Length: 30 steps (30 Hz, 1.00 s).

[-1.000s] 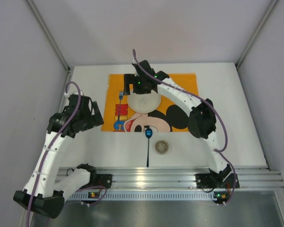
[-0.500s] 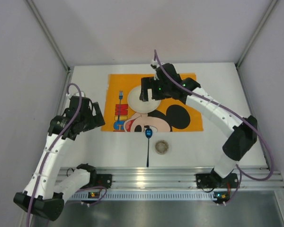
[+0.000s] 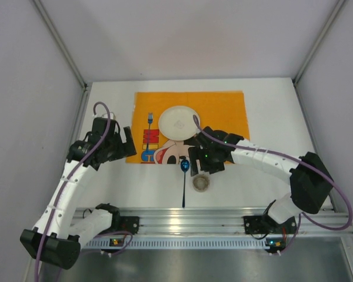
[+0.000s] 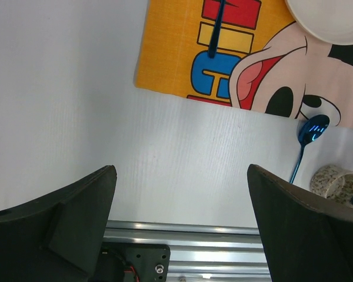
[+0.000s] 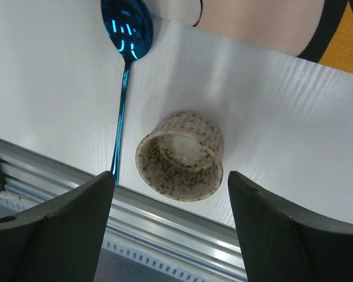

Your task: Set the dinner table for one person

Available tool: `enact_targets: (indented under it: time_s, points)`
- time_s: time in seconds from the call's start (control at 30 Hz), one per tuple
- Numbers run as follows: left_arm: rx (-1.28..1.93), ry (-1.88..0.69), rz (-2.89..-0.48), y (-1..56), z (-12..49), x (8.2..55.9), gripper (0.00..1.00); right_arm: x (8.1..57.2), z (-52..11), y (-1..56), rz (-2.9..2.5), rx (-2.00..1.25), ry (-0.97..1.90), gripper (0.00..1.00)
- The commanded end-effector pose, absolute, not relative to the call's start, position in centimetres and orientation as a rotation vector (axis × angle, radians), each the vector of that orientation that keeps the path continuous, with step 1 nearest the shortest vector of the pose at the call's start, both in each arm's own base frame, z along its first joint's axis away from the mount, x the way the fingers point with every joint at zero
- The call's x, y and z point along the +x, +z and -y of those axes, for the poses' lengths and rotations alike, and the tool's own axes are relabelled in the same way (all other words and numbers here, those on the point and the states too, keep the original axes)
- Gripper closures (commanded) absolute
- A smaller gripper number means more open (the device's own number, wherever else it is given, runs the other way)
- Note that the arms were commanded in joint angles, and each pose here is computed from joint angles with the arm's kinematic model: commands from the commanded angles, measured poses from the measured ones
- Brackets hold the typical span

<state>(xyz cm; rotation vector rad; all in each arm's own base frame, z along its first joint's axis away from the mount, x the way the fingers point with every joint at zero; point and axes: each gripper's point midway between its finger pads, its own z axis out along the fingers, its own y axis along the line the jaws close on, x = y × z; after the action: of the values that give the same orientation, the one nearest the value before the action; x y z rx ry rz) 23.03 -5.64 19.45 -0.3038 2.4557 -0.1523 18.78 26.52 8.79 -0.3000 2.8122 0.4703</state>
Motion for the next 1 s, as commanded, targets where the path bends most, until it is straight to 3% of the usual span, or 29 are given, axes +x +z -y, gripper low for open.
enact_targets:
  time_s: [0.0,0.27,0.8,0.9,0.97]
  points:
    - [-0.26,-0.2,-2.4,20.7,6.2,24.0,0.02,18.7,-25.9,9.5,-2.791,-0.188,0.453,0.23]
    - [-0.255,-0.213,-2.407,20.2,6.2,23.1,0.02,17.8,-23.3,6.9,-2.845,-0.137,0.298,0.44]
    - [-0.235,-0.144,-2.408,20.5,5.1,22.5,0.02,18.2,-23.5,2.6,-2.895,-0.177,0.215,0.72]
    - [-0.234,-0.142,-2.407,20.5,5.1,22.6,0.02,18.3,-23.5,2.2,-2.897,-0.183,0.207,0.83]
    - [-0.235,-0.145,-2.407,20.5,5.2,22.6,0.02,18.3,-23.5,2.2,-2.899,-0.186,0.204,0.97]
